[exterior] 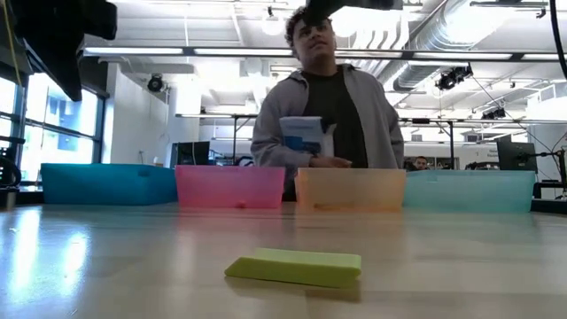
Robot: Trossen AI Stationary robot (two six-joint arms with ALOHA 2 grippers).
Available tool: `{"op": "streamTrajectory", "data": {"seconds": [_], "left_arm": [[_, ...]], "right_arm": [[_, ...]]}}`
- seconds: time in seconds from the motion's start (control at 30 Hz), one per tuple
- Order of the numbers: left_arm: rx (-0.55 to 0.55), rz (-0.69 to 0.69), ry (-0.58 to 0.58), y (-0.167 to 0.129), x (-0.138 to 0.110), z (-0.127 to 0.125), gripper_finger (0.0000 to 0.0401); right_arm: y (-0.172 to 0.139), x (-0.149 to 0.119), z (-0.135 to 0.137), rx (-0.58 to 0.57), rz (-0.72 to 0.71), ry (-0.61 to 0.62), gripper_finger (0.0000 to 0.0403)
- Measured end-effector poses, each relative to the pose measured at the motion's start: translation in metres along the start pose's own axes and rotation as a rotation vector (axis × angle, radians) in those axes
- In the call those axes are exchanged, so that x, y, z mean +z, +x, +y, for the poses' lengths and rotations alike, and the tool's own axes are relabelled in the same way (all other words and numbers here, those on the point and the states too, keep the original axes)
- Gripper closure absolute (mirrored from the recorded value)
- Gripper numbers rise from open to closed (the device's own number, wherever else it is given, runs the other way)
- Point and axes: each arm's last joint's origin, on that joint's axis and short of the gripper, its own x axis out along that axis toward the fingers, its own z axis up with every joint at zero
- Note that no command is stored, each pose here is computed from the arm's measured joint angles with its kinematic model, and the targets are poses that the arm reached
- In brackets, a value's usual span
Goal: Sort crayons/erasers/pens/pencils in bins
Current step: Put the light green eraser into the blue bin
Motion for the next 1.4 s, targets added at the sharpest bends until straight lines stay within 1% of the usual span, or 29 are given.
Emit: {"op": "streamTrajectory", "data": {"seconds": [0.2,0.37,0.53,0.77,0.97,1.4], "left_arm": [[0.002,0.001,0.012,0.0,0.0,0.0,0.037],[0.002,0.002,0.017,0.0,0.0,0.0,0.0371],[0.002,0.002,0.017,0.0,0.0,0.0,0.0371],[0.002,0.002,0.017,0.0,0.0,0.0,0.037],[0.002,0.002,0.02,0.0,0.0,0.0,0.037],[0.003,0.002,0.028,0.0,0.0,0.0,0.037]], "right_arm": [[0.027,-0.014,0.01,0.004,0.081,-0.039,0.0215],[0.039,-0.033,0.023,-0.014,0.098,-0.236,0.0215],[0.044,-0.046,0.034,-0.032,0.066,-0.35,0.0215],[0.066,-0.052,0.045,0.001,0.034,-0.354,0.0215],[0.086,-0.055,0.049,0.02,0.032,-0.328,0.0215],[0.123,-0.066,0.047,-0.01,0.079,-0.335,0.0215]]}}
